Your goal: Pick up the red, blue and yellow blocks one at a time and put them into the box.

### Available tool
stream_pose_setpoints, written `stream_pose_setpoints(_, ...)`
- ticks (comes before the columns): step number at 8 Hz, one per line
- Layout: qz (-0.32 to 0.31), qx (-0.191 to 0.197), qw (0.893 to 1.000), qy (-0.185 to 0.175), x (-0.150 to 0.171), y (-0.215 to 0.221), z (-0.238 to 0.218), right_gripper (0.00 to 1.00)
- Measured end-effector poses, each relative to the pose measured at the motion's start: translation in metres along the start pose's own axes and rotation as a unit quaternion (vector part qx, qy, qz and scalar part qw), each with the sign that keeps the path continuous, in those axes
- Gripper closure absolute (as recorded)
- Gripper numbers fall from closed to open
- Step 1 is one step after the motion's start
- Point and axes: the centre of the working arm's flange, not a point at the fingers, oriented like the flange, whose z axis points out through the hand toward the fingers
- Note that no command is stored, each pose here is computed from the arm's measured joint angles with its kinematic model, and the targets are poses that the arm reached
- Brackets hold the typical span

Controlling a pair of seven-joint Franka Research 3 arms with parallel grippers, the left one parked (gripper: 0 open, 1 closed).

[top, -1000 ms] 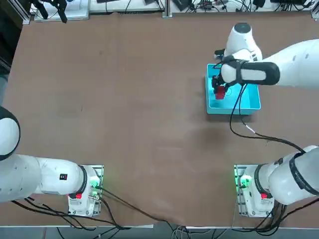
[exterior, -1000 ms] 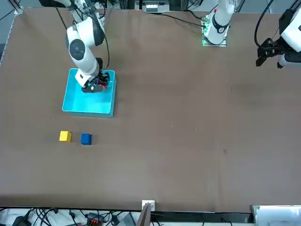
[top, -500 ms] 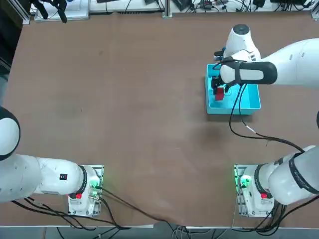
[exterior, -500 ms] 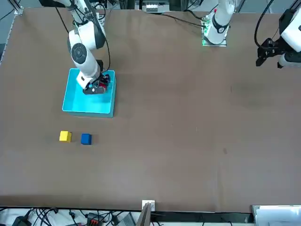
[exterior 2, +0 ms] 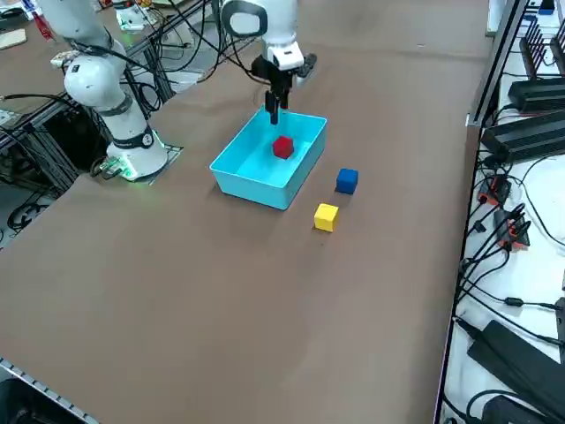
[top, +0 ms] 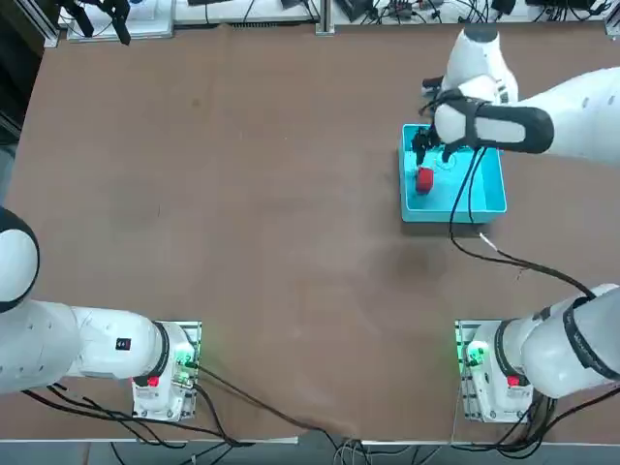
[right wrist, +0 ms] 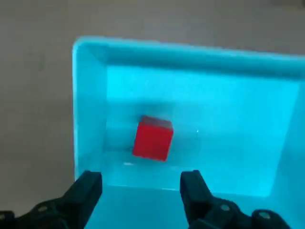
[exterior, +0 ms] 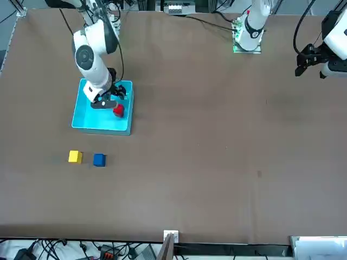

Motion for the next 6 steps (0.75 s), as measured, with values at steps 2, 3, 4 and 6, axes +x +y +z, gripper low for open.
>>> stream_pose_setpoints(2, -0.011, 0.010, 0.999, 0.029, 0.042, 0.049, -0.043, 0.00)
stream_pose_setpoints(3, -0.021, 0.009, 0.999, 0.035, 0.066, 0.068, -0.046, 0.00)
stream_pose_setpoints(4, -0.029, 0.003, 0.999, 0.035, 0.091, 0.073, -0.036, 0.00)
stream_pose_setpoints(6, -0.045, -0.008, 0.998, 0.035, 0.142, 0.073, -0.007, 0.00)
